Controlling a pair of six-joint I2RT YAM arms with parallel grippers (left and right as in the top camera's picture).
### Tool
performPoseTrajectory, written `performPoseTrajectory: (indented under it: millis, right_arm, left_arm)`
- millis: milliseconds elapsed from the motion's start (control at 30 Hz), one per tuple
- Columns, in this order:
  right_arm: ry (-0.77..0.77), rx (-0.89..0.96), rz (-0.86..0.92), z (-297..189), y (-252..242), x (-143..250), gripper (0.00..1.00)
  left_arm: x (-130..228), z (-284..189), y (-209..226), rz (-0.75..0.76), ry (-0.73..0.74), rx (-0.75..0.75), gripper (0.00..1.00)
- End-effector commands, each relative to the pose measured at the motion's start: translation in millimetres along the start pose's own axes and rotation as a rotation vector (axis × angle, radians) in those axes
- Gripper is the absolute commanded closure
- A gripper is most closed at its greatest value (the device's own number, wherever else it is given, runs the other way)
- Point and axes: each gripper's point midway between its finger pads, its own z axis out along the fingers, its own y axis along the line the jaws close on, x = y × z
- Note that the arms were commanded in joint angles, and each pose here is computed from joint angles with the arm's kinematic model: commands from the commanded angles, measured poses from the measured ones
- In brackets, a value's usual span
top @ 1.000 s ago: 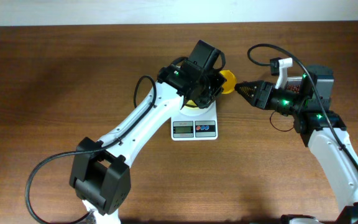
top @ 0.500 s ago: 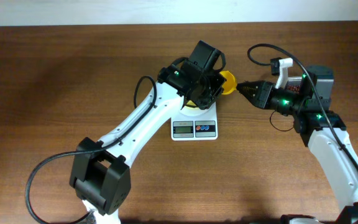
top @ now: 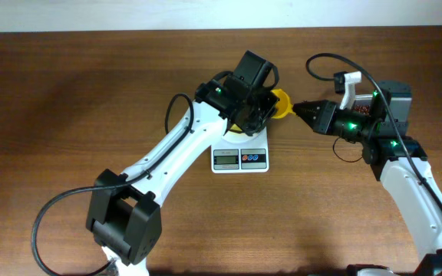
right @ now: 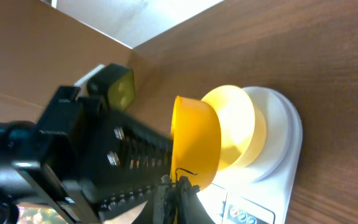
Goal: Scoop item into bowl and weigh 50g on scale
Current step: 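Open the left gripper, releasing the scoop to the right gripper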
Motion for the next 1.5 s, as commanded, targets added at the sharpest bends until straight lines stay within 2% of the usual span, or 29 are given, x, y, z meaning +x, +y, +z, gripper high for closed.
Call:
performPoseTrajectory:
  millis: [0,367,633,833,1067,1333,1367,1467]
  right_arm:
    - [-0.006,0.003,-0.017,0.8,2.3,-3.4,0.96]
    - [-0.016,0.028,-0.014,0.5,-2.2,-5.1,0.96]
    - [-0.024,0.045,-0.010,0.3,-5.3,-6.4,0.96]
    - [-0.029,0.054,-0.011,0.2,-6.8,-7.3,0.96]
    - [-0.039,0.074,-0.011,-0.1,-10.1,-9.2,0.96]
    - [-0.103,0.208,-0.013,-15.3,-15.8,-21.7,0.96]
    - [-0.114,0.220,-0.018,-18.7,-13.3,-24.7,0.96]
    - [-0.140,0.283,-0.014,-30.0,-11.1,-31.1,0.96]
  left_arm:
    - [6.9,-15.5,-13.6,0.008,0.007,0.044,0.01]
    - [-14.2,-26.5,-5.6,0.041,-0.019,0.024,0.01]
    - [-39.1,-85.8,-18.9,0.347,-0.107,0.109,0.01]
    - [-71.9,-105.2,6.2,0.527,-0.146,0.029,0.01]
    - [-89.5,-112.1,33.1,0.880,-0.123,-0.078,0.01]
    - [-86.1,-111.8,42.0,0.908,-0.093,-0.106,0.01]
    - [-85.8,-111.8,42.8,0.902,-0.090,-0.108,0.04]
    - [-80.5,-110.4,45.5,0.903,-0.072,-0.117,0.39]
